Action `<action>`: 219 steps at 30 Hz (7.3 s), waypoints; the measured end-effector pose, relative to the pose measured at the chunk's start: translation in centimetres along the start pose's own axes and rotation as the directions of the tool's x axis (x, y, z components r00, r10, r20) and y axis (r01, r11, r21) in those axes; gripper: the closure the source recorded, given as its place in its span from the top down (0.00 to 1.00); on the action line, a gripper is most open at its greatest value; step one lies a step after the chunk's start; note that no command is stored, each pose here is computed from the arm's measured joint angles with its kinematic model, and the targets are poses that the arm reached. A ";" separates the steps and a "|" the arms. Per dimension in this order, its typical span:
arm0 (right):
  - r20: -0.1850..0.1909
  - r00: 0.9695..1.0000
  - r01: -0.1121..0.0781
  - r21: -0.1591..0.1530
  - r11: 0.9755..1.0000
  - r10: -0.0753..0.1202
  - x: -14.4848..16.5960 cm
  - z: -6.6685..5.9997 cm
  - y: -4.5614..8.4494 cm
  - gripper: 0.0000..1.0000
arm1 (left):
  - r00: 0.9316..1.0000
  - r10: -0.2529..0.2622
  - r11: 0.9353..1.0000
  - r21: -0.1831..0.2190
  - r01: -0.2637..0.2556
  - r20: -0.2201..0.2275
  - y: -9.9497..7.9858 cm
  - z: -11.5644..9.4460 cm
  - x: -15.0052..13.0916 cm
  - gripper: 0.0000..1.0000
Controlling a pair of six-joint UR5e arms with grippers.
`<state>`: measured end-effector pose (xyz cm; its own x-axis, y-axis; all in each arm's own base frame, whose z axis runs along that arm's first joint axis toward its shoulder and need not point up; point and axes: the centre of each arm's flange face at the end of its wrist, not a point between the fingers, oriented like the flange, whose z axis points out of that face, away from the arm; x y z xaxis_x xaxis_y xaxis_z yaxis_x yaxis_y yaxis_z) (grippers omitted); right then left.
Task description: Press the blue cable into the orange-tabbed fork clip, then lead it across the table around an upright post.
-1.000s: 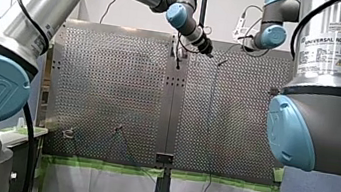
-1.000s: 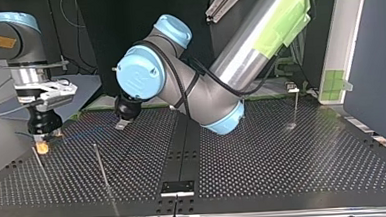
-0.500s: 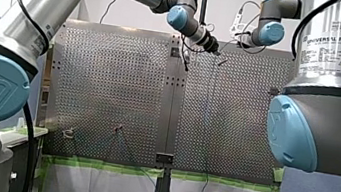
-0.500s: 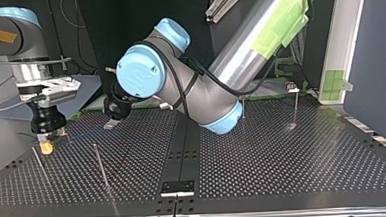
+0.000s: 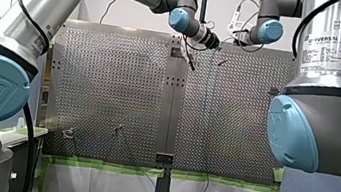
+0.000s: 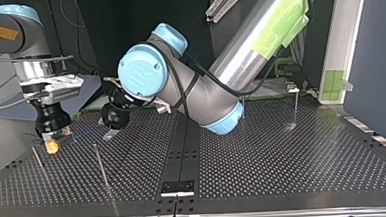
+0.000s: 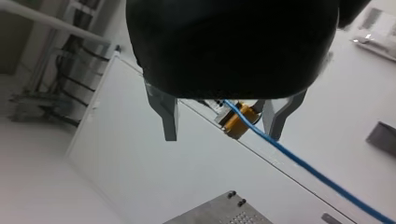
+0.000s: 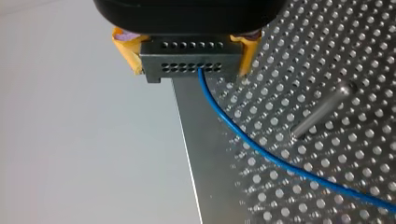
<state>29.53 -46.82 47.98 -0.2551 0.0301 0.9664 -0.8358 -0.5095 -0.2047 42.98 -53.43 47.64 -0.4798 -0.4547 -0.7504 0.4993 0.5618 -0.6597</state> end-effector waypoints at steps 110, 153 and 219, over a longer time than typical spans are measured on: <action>-0.031 0.997 -0.075 -0.152 0.986 0.071 -2.5 8.2 10.3 0.00 | 0.908 0.347 0.927 -0.232 -0.295 0.235 6.7 7.9 -5.0 0.02; 0.196 0.968 -0.107 -0.251 0.962 0.159 -23.1 7.7 14.1 0.00 | 0.929 0.339 0.918 -0.270 -0.292 0.150 15.3 12.4 1.0 0.49; 0.278 0.941 -0.048 -0.450 0.892 0.192 -45.4 -2.3 22.8 0.00 | 0.860 0.504 0.770 -0.495 -0.403 0.084 16.6 10.9 3.2 0.87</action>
<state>20.97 -57.82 -0.93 -0.2650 -0.3086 0.9135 -0.9517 -0.0684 -0.2992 57.60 -53.08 33.84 -0.1005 -0.1659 -0.9810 0.2203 0.9578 -0.1846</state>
